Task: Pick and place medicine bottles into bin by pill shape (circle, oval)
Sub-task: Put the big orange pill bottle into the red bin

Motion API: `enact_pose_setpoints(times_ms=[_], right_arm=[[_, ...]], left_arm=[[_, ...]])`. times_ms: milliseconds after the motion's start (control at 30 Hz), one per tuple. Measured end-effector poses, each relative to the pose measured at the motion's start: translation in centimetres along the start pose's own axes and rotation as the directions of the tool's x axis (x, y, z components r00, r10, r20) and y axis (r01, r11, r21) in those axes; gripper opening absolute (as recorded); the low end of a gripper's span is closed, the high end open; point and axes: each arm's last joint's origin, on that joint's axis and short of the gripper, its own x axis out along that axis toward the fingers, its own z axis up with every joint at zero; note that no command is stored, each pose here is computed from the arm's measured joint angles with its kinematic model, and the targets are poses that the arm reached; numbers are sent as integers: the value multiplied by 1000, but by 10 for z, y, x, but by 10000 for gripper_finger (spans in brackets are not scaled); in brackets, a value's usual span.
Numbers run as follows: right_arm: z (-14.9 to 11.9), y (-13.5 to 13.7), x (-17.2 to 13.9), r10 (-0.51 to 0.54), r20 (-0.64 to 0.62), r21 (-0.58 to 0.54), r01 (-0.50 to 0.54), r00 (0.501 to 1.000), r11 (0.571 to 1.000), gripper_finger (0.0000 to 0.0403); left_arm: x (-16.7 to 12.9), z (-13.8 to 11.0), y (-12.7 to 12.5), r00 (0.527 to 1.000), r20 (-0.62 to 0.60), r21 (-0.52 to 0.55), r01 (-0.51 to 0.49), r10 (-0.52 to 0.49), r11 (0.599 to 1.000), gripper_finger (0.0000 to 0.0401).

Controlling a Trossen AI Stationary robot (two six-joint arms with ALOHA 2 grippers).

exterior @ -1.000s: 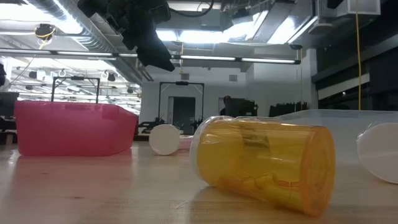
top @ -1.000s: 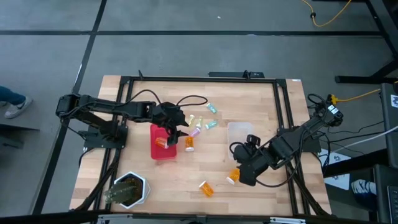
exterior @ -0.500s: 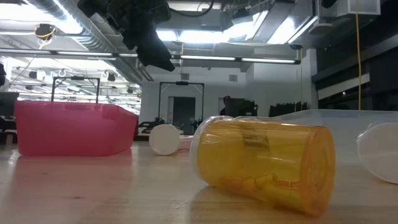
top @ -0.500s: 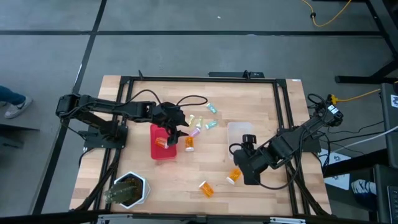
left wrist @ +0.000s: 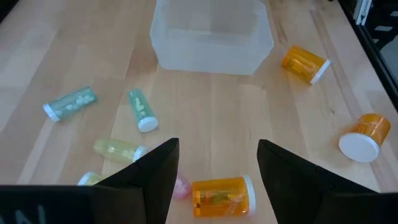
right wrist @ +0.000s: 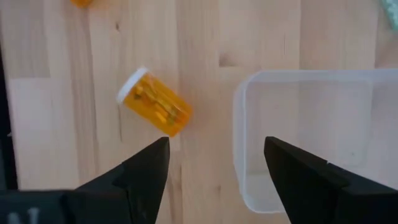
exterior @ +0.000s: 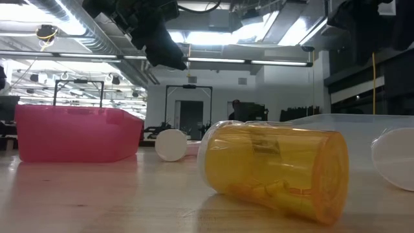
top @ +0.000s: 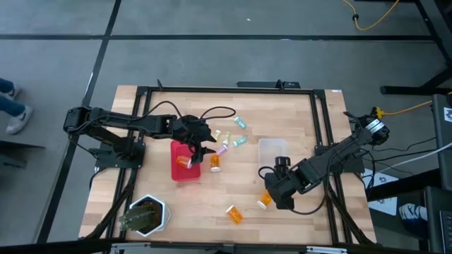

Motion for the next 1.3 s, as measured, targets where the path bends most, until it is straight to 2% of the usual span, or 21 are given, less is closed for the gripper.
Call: enact_pose_setpoints(times_ms=[233,467,667,900,1133,1233,1300], right_arm=[[4,2,0,6,45,53,-8,999,999,264],[7,-7,-1,-120,100,23,118,988,993,264],[26,-24,-13,-181,168,-42,191,969,981,264],[44,-43,-32,-313,252,-87,343,916,935,264],[55,-61,-39,-236,213,-109,264,948,958,264],[59,-71,-39,-200,201,-78,219,959,973,264],[63,-77,-39,-197,211,-12,204,957,979,264]], left_arm=[[0,0,0,1000,0,0,-1,1,1000,212],[0,0,0,1000,-2,1,-1,1,1000,212],[0,-2,-2,1000,-24,-27,2,-3,1000,212],[1,-3,-9,999,-27,-41,23,-25,999,212],[1,-1,-13,999,1,-32,39,-39,999,212],[1,2,-13,999,28,-25,38,-38,999,212],[1,3,-15,999,44,-21,28,-27,999,212]])
